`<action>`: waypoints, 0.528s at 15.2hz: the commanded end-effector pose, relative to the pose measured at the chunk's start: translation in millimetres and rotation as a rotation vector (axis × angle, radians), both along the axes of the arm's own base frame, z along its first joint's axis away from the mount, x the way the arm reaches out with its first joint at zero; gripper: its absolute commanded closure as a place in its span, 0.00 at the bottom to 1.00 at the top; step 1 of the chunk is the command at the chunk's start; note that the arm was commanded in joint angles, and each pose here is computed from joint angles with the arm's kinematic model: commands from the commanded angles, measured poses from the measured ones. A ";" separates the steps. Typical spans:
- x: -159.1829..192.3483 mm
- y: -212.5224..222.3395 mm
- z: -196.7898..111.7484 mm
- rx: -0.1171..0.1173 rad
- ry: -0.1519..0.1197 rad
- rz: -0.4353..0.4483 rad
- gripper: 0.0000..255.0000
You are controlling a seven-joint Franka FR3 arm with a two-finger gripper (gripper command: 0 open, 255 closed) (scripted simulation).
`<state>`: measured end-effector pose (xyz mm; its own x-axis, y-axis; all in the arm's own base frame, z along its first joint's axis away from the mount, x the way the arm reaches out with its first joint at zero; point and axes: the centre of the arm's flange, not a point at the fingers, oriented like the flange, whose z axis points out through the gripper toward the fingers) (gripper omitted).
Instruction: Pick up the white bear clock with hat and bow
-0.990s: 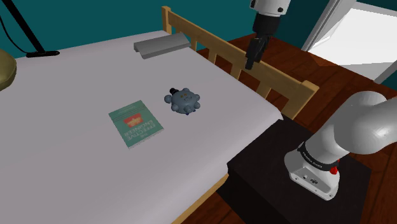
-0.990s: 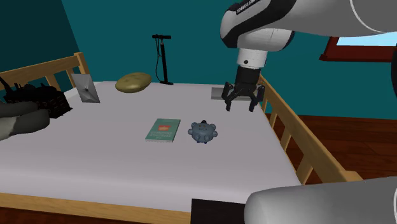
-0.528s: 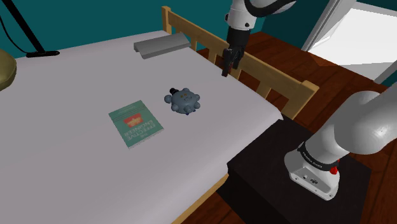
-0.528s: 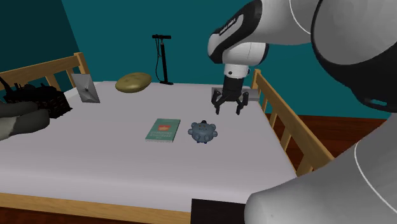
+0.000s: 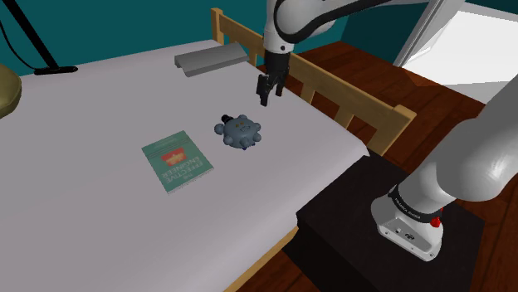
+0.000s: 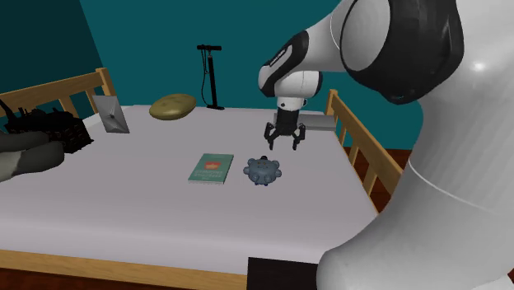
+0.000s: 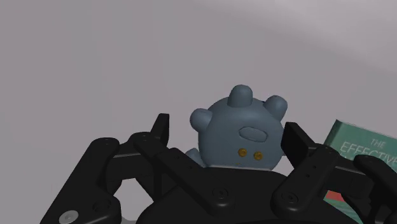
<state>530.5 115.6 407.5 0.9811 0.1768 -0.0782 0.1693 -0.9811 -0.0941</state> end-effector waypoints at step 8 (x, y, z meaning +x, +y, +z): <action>90.6 40.3 -66.0 -0.013 -0.001 -0.001 0.00</action>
